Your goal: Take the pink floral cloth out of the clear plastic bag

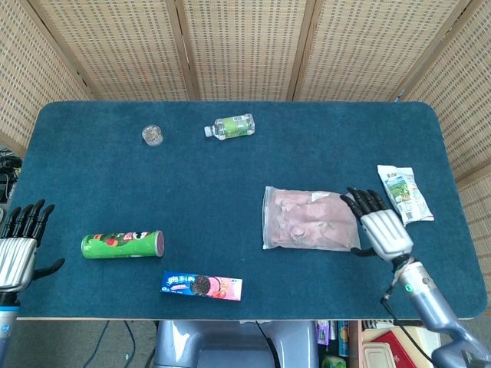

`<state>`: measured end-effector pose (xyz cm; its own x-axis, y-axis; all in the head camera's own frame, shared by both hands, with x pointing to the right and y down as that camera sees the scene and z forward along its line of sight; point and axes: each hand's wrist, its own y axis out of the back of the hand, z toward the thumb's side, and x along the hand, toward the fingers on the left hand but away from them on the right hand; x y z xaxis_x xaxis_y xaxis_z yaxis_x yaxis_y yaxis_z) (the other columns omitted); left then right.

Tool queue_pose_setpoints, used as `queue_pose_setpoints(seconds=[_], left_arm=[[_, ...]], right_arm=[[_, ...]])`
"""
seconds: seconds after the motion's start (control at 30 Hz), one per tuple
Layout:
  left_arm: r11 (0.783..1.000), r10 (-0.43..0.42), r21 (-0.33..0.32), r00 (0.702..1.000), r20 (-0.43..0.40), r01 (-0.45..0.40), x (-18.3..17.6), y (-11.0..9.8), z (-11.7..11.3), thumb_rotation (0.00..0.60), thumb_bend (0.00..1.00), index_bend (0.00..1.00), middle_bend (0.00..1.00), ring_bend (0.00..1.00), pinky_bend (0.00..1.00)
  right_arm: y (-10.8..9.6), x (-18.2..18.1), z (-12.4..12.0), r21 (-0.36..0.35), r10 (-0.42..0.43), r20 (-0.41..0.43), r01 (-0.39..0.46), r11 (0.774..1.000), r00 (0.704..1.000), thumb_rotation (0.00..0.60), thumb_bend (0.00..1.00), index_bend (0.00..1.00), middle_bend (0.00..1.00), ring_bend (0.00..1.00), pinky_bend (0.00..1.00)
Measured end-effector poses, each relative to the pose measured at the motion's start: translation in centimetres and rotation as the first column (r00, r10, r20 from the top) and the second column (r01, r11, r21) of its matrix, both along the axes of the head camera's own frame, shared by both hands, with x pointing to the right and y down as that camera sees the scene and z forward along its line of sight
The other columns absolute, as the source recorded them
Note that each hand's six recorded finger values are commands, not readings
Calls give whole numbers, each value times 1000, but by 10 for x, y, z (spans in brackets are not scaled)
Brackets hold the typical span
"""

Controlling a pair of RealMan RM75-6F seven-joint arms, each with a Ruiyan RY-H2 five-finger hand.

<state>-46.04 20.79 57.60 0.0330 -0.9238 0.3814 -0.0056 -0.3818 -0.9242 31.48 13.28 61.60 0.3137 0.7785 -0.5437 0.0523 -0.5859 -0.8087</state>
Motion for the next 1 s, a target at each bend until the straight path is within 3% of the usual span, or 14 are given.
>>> queue_pose_setpoints(seconds=[0.3,0.57,1.0], left_arm=[[1000,-13,0,1000,5,13,-4,-3,2,600,54,0,0,0,0],[1000,-23,-17,1000,-8,23,-6,-4,5,600,54,0,0,0,0],[999,-23,-36,1000,-10,22,-7,-5,9,600,54,0,0,0,0]], right_arm=[[-15,-66,43,-140,-45,11,46,989,999,600,0,0,0,0,0],[-9,-86,83,-226,-26,-93,4,974,995,600,0,0,0,0,0],[-10,-70,111,-215,-54,-282,-8,977,958,600,0,0,0,0,0]])
